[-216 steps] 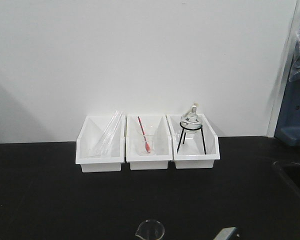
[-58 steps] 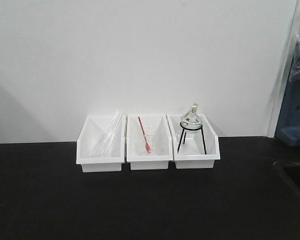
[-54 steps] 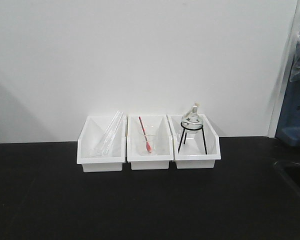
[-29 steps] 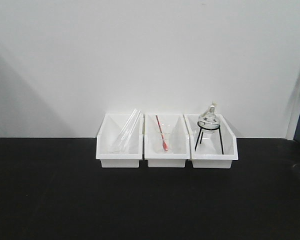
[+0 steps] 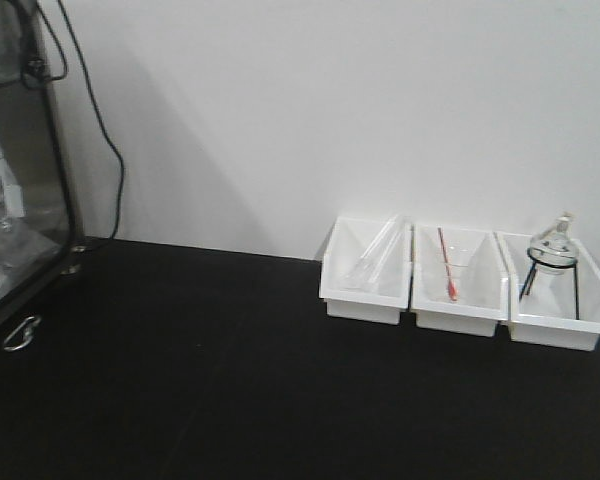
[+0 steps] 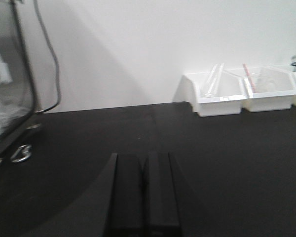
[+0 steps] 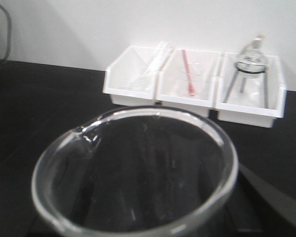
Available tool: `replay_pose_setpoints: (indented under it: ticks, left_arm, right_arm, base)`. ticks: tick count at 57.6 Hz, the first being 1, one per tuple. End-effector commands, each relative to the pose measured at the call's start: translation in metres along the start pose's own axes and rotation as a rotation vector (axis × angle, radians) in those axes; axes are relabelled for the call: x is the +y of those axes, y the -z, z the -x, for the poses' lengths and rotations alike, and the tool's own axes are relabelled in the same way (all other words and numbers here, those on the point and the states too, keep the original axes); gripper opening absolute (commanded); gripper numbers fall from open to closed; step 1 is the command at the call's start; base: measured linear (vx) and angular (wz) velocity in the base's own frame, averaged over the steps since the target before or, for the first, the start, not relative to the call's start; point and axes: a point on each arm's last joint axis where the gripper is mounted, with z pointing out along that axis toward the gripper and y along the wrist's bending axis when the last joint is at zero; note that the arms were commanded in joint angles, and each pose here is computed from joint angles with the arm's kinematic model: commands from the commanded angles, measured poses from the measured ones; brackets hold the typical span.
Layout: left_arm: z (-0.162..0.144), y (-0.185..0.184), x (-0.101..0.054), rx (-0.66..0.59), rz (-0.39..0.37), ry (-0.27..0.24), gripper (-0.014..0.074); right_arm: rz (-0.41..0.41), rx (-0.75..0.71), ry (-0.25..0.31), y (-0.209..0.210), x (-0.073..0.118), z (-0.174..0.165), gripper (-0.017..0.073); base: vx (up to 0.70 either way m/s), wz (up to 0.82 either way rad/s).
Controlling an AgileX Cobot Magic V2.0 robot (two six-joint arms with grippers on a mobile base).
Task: Pick beaker and place in left cabinet
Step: 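Drive the base away from the bench holding the beaker in the right gripper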
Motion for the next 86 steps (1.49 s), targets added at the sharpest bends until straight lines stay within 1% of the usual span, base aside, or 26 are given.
replay_pose_setpoints:
  ticks: [1,54,86]
  left_arm:
    - [0.0030,0.0012,0.0002,-0.084,0.003,0.012,0.0001]
    - [0.0030,0.0012,0.0002,-0.084,0.003,0.012,0.0001]
    - [0.0030,0.0012,0.0002,-0.084,0.003,0.012,0.0001]
  right_arm:
    - [0.021,-0.098,0.018,0.0045,0.0013,0.0147,-0.0006]
    - [0.021,-0.098,0.018,0.0045,0.0013,0.0147,-0.0006]
    - [0.021,-0.098,0.018,0.0045,0.0013,0.0147,-0.0006]
  base:
    - [-0.12,0.48]
    - [-0.14,0.53]
    - [-0.08,0.71]
